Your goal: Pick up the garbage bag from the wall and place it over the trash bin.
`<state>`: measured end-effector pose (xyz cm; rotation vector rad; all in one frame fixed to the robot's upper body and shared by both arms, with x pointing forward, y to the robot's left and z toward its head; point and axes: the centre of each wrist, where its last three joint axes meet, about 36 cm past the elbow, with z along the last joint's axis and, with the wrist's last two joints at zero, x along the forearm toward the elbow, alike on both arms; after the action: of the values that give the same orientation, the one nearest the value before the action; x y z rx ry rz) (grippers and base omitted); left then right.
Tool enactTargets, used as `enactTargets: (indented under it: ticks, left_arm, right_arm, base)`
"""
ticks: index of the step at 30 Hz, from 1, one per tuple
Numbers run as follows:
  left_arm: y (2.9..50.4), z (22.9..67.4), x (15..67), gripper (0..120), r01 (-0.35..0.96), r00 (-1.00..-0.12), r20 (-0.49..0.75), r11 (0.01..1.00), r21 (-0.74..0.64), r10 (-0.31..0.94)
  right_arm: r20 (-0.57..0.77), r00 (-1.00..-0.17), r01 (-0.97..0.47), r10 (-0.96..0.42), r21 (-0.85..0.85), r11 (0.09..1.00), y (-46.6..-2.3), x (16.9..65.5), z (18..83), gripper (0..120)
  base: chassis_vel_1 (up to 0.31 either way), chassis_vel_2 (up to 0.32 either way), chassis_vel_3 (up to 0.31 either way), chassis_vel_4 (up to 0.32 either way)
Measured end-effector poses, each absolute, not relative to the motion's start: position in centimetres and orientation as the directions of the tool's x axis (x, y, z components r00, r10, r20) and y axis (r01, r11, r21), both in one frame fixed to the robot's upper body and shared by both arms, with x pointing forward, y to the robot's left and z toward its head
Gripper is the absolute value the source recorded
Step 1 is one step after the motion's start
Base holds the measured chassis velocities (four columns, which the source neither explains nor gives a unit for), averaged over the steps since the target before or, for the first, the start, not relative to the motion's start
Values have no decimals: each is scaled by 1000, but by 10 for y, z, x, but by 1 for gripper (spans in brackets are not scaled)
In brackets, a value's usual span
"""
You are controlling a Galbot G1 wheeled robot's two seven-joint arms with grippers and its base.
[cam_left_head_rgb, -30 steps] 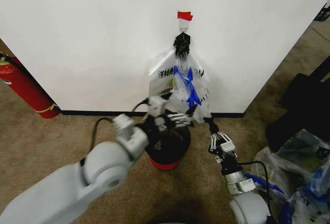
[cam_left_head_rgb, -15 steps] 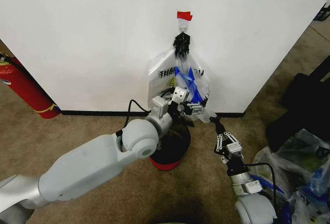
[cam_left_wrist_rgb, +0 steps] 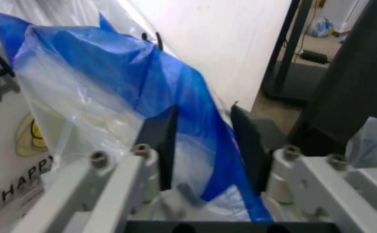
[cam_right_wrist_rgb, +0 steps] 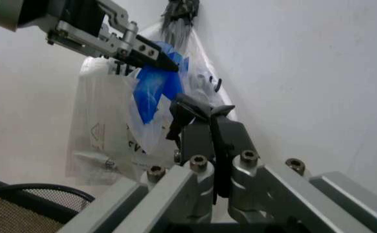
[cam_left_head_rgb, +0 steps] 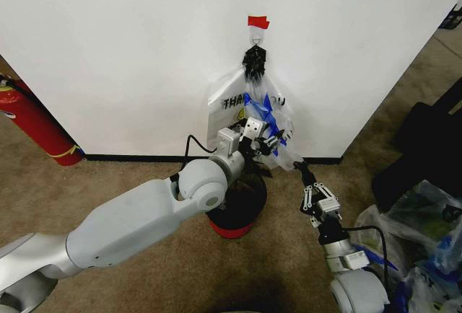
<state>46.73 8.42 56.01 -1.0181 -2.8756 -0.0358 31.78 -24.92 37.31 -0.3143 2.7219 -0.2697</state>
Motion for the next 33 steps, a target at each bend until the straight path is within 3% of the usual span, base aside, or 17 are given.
enactTargets:
  ticks: [8,21,26,33]
  left_arm:
    - [85,555,469,0,620,-783,94,785,21,616]
    - [103,557,456,0,591,-802,81,806,-34,592]
    - [106,556,453,0,578,-811,68,814,-59,581]
    - [109,550,443,0,573,-812,73,815,-86,579]
  right_arm:
    - [-355,-900,-184,-254,-218,958,-250,318,379,0]
    - [-352,-891,-207,-287,-248,946,-274,311,387,0]
    - [-333,-872,-268,-359,-290,919,-297,300,391,11]
    - [-330,-835,-330,-441,-342,880,-318,293,405,34]
  base:
    - [0,0,0,0]
    - [0,0,0,0]
    - [0,0,0,0]
    - [0,0,0,0]
